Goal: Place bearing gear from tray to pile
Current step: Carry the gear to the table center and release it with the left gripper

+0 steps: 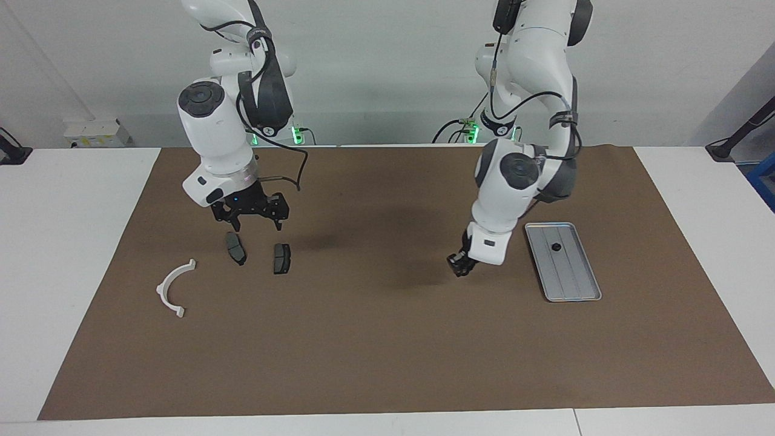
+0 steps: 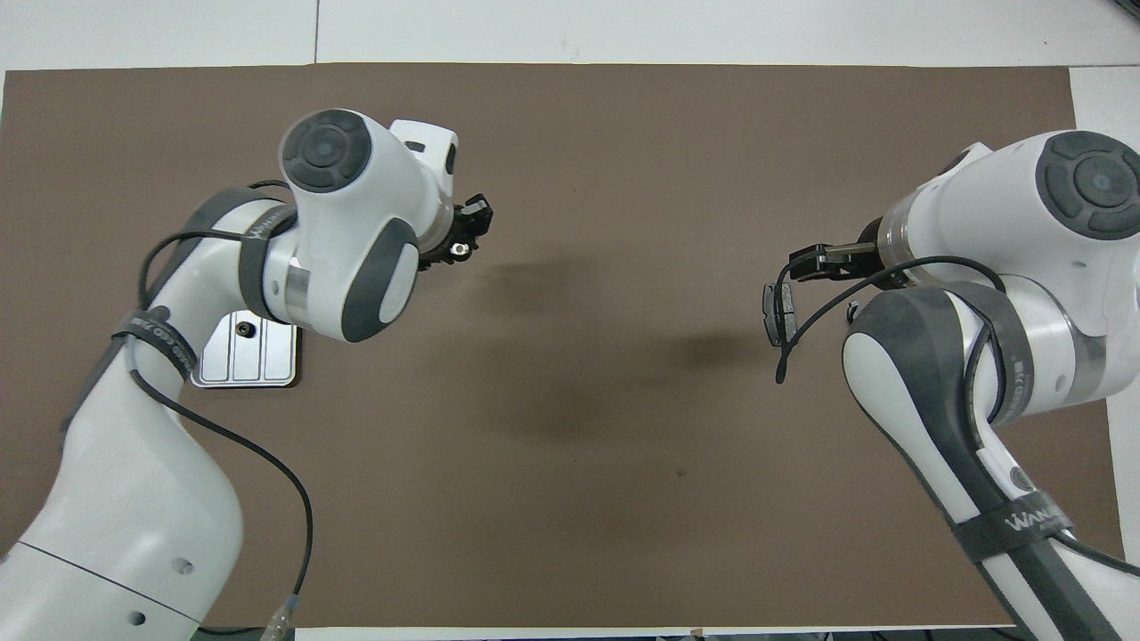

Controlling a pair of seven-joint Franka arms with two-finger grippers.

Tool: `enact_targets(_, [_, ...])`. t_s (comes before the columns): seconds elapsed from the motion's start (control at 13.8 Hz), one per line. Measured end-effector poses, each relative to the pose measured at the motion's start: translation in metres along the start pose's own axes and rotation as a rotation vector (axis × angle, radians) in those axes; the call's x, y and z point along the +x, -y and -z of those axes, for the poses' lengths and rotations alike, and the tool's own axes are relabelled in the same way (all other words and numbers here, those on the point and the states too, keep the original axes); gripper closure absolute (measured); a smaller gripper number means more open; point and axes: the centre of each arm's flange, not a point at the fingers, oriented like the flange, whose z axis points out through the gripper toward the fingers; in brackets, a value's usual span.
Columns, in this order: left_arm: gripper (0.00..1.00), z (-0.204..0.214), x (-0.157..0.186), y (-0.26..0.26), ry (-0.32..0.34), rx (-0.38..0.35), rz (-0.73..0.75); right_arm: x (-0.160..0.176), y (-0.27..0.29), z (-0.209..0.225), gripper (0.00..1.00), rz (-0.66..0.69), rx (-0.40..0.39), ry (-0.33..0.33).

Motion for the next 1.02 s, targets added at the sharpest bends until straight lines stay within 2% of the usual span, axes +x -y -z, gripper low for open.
enact_targets(0.15, [0.66,-0.022,-0.039,-0.019,-0.009,0.036,-0.031,0.0,0.0,0.0,0.0,0.0,0.0,0.0])
enact_targets(0.29, [0.66,-0.052,-0.061,-0.016,-0.004,0.052,-0.052,0.0,-0.001,-0.001,0.0,-0.001,0.0,0.001])
enact_targets(0.44, [0.66,-0.072,-0.064,-0.005,-0.003,0.062,-0.05,0.0,-0.001,-0.001,0.0,-0.002,0.0,0.001])
enact_targets(0.65, [0.65,-0.076,-0.062,0.001,-0.009,0.065,-0.047,0.0,-0.001,-0.001,0.0,-0.002,0.0,0.001])
enact_targets(0.73, [0.61,-0.074,-0.062,0.001,-0.013,0.066,-0.051,0.0,-0.001,-0.001,0.0,-0.002,0.0,0.001])
enact_targets(0.87, [0.36,-0.067,-0.058,0.004,-0.033,0.081,-0.072,0.0,-0.001,-0.001,0.0,-0.002,0.0,0.001])
enact_targets(1.02, [0.12,-0.041,-0.036,0.028,-0.043,0.095,-0.161,0.0,-0.001,-0.001,0.0,-0.001,0.0,0.001])
